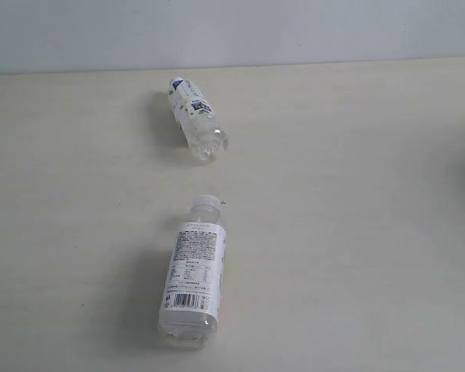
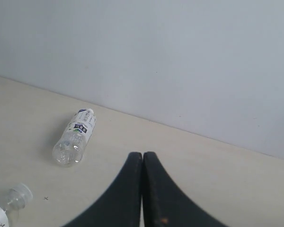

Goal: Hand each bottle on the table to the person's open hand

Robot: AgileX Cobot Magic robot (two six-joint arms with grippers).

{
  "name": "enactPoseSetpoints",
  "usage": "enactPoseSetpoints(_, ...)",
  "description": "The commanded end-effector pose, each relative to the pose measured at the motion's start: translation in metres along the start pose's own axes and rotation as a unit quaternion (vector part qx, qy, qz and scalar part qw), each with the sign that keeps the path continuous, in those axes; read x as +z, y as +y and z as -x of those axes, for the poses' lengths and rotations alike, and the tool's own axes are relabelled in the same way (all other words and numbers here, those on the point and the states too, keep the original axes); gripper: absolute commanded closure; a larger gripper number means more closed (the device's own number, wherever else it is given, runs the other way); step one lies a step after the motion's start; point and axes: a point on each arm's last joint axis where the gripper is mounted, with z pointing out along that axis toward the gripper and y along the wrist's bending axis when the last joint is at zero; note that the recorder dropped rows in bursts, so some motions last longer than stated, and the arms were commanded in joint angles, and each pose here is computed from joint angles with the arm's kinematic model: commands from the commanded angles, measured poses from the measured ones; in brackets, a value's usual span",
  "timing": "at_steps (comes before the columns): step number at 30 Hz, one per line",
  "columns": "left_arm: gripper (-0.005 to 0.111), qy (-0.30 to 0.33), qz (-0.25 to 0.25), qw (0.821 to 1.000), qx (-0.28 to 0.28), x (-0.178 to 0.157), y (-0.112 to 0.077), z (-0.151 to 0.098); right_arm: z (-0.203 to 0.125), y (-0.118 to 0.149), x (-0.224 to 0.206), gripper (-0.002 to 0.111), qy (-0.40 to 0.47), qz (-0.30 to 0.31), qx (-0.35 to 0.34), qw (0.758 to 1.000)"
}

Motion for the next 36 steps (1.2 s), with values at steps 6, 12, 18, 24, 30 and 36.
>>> enactPoseSetpoints(6, 0.107, -0.003, -0.003, 1.0, 0.0, 0.0, 0.0, 0.0, 0.0, 0.0, -0.001, 0.108, -0.008, -0.001, 0.002, 1.0)
enactPoseSetpoints(12, 0.107, -0.003, -0.003, 1.0, 0.0, 0.0, 0.0, 0.0, 0.0, 0.0, -0.001, 0.108, -0.008, -0.001, 0.002, 1.0)
enactPoseSetpoints(18, 0.107, -0.003, -0.003, 1.0, 0.0, 0.0, 0.0, 0.0, 0.001, 0.0, -0.001, 0.108, -0.009, 0.0, 0.003, 1.0)
enactPoseSetpoints(24, 0.107, -0.003, -0.003, 1.0, 0.0, 0.0, 0.0, 0.0, 0.002, -0.001, -0.007, 0.108, -0.024, -0.002, 0.004, 1.0)
enactPoseSetpoints(30, 0.107, -0.003, -0.003, 1.0, 0.0, 0.0, 0.0, 0.0, 0.003, -0.001, -0.011, 0.108, -0.034, -0.004, 0.005, 0.999)
enactPoseSetpoints(36, 0.107, -0.003, -0.003, 1.0, 0.0, 0.0, 0.0, 0.0, 0.008, -0.002, -0.028, 0.108, -0.086, -0.005, 0.011, 0.996)
